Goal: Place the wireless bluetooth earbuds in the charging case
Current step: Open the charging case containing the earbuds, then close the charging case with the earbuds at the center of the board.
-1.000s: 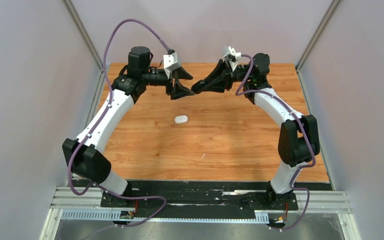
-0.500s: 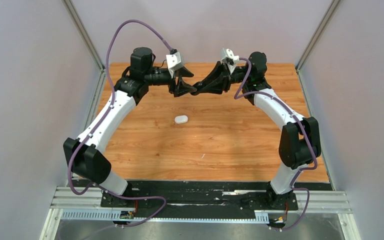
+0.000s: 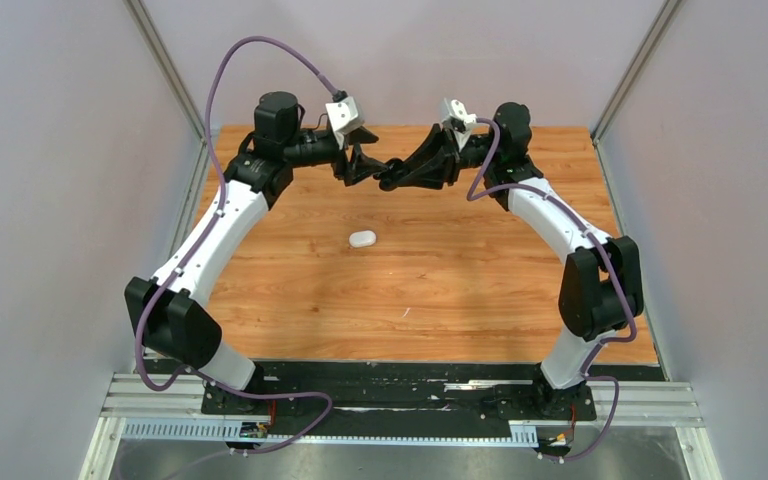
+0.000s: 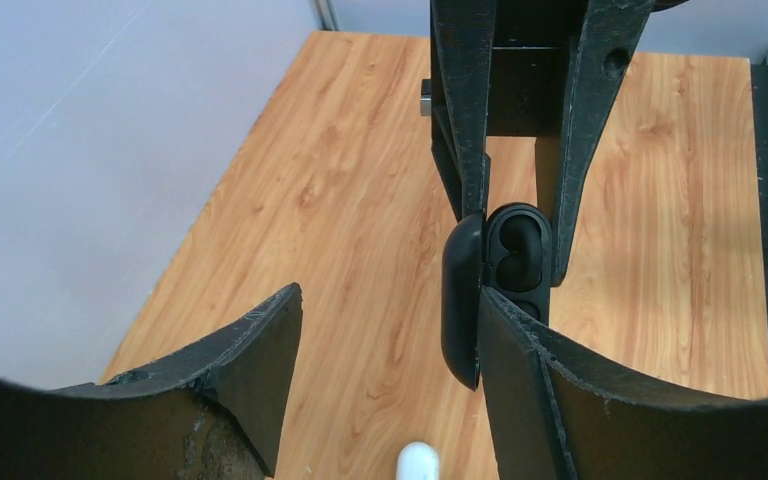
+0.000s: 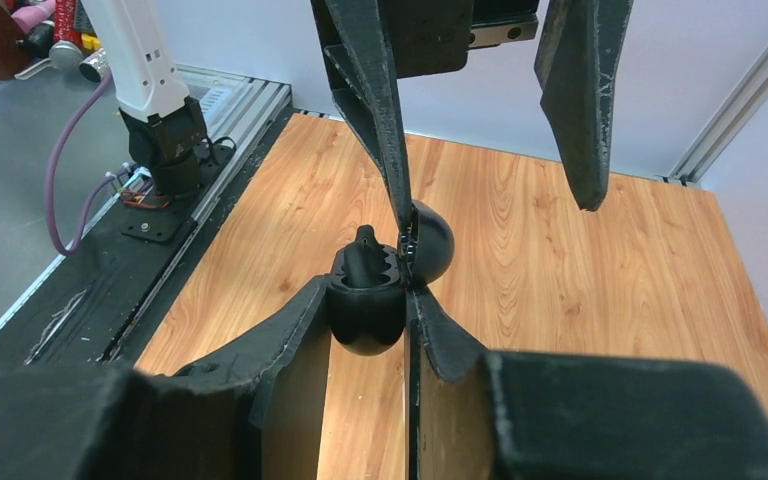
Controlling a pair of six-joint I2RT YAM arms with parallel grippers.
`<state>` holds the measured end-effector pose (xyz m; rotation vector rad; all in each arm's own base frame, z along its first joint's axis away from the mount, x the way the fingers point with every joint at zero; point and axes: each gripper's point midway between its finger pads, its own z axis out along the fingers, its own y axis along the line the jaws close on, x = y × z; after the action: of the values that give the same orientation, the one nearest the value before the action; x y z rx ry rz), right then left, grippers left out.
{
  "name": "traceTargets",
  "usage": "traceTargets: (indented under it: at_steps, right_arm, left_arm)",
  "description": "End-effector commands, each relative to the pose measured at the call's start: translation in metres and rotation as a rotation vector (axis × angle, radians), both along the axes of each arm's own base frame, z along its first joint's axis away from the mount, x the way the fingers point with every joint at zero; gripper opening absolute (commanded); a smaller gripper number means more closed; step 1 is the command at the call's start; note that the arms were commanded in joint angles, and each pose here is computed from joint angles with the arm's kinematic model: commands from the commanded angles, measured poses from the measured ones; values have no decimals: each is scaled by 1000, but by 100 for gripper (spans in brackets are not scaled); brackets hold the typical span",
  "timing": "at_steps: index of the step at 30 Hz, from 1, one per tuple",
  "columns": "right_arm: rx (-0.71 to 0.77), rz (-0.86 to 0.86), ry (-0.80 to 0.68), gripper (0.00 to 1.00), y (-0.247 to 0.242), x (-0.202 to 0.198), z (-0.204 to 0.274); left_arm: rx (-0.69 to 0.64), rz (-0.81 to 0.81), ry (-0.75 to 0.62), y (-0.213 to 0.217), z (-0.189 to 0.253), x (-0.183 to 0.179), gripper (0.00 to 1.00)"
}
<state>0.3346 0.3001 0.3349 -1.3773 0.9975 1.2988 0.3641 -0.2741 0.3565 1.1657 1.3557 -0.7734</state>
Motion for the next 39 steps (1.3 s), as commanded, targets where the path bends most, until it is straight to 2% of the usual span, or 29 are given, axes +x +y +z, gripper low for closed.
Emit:
traceTargets:
  at_steps: [1, 8, 12, 15, 21, 23, 27, 31, 36, 38, 39]
  right_arm:
    - [23, 47, -112, 0, -2, -22, 27]
    - [18, 35, -87, 0, -1, -20, 26]
    - [11, 9, -41, 0, 0, -14, 20]
    - [10, -9, -25, 0, 1, -10, 16]
    - [13, -32, -21, 0, 3, -2, 16]
    - [15, -39, -28, 0, 5, 0, 17]
    - [11, -56, -23, 0, 7, 2, 17]
    - [15, -78, -80, 0, 10, 3, 19]
    - [16, -74, -114, 0, 16, -4, 25]
    - [16, -71, -116, 0, 16, -6, 26]
    - [15, -70, -118, 0, 16, -7, 25]
  left_arm:
    - [-32, 67, -108, 11, 34, 9, 71]
    - [-49, 59, -121, 11, 44, 5, 77]
    - [-86, 32, -180, 13, 72, -14, 83]
    - [-93, 2, -220, 17, 88, -32, 84]
    - [-64, -56, -176, 17, 72, -52, 67]
    - [-62, -60, -161, 13, 66, -52, 59]
    - [-81, -121, -132, 0, 64, -60, 34]
    - [-37, -160, -117, -8, 47, -66, 25]
    - [32, -115, -180, -5, 33, -58, 29]
    - [67, -111, -209, -5, 27, -58, 35]
    - [74, -107, -222, -5, 26, -59, 42]
